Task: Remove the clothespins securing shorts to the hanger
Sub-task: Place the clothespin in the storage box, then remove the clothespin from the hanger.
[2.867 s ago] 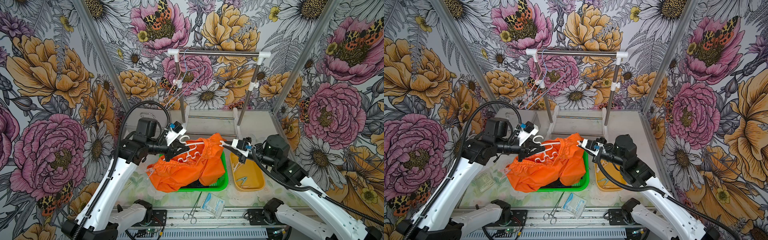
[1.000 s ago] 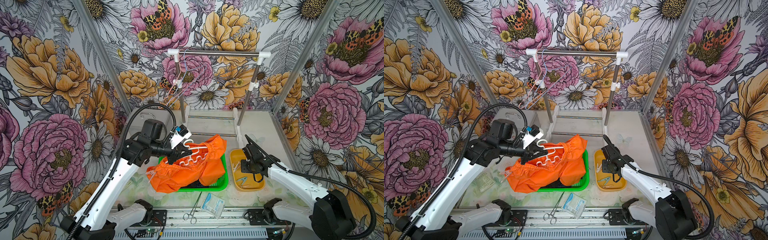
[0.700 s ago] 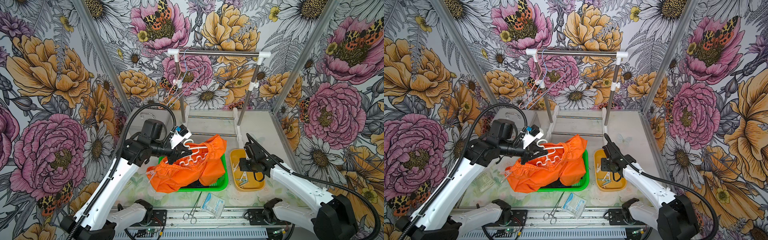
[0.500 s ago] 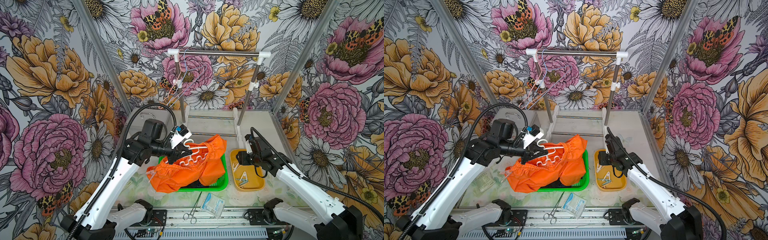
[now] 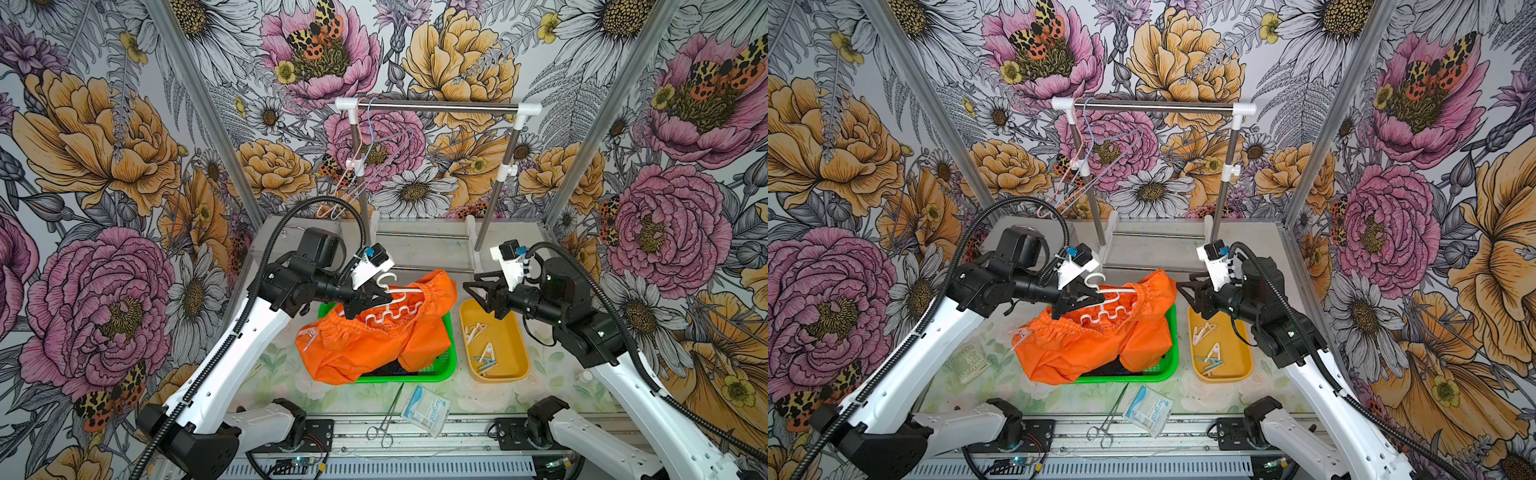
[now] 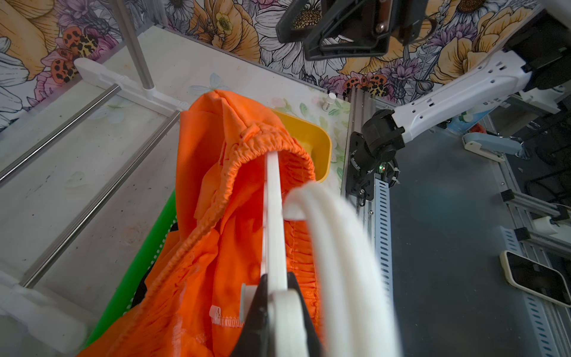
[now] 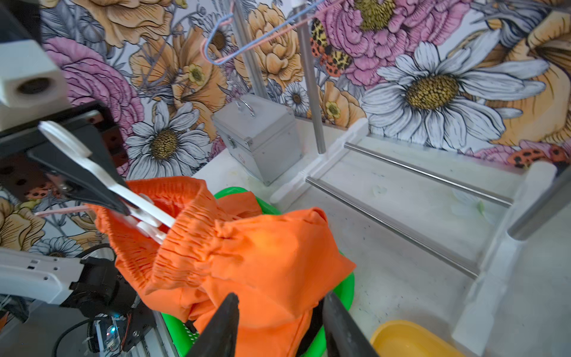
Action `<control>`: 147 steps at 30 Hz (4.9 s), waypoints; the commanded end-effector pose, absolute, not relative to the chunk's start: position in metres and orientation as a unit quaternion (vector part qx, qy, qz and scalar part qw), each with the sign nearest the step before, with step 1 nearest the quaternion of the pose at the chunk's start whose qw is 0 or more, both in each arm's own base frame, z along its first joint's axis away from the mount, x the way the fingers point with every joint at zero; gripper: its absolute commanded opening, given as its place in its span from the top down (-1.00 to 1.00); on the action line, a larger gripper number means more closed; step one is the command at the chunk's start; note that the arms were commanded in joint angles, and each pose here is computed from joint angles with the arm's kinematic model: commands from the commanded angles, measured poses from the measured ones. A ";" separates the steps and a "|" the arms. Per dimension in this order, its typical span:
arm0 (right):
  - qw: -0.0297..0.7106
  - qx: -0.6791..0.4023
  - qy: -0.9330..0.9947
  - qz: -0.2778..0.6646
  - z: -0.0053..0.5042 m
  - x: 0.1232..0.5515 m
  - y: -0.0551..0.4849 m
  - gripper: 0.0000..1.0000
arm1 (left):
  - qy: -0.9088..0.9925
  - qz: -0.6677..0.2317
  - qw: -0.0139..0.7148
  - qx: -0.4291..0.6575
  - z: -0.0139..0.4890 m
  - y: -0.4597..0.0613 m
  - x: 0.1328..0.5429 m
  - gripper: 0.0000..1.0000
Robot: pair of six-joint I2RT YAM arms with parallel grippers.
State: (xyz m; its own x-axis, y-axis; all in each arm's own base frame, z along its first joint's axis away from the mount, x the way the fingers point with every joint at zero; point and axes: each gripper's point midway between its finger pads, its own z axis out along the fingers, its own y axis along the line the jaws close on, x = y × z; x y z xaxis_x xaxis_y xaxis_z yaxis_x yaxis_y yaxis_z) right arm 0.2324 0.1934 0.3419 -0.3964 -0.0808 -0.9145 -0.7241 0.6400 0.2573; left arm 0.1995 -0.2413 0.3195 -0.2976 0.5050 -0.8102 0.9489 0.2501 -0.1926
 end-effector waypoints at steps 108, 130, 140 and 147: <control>0.382 -0.558 0.633 0.377 0.334 0.201 0.294 1.00 | 0.726 -0.160 0.505 0.438 0.306 -0.107 0.204 -0.58; 0.379 -0.556 0.636 0.377 0.332 0.203 0.294 1.00 | 0.727 -0.195 0.485 0.445 0.303 -0.106 0.205 -0.10; 0.378 -0.557 0.635 0.379 0.332 0.202 0.295 1.00 | 0.732 -0.190 0.485 0.438 0.308 -0.104 0.205 0.12; 0.380 -0.558 0.633 0.379 0.334 0.202 0.295 1.00 | 0.750 -0.176 0.475 0.426 0.303 -0.098 0.210 0.12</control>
State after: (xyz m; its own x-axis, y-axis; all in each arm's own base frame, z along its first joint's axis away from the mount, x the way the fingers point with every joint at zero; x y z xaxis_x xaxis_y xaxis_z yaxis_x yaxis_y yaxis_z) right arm 0.2036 0.2914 0.3217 -0.1191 -0.4461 -0.8870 -0.9901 0.1197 0.0728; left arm 0.2077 -0.1029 0.2998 -0.1642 0.4671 -0.8688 0.8249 0.5480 0.1387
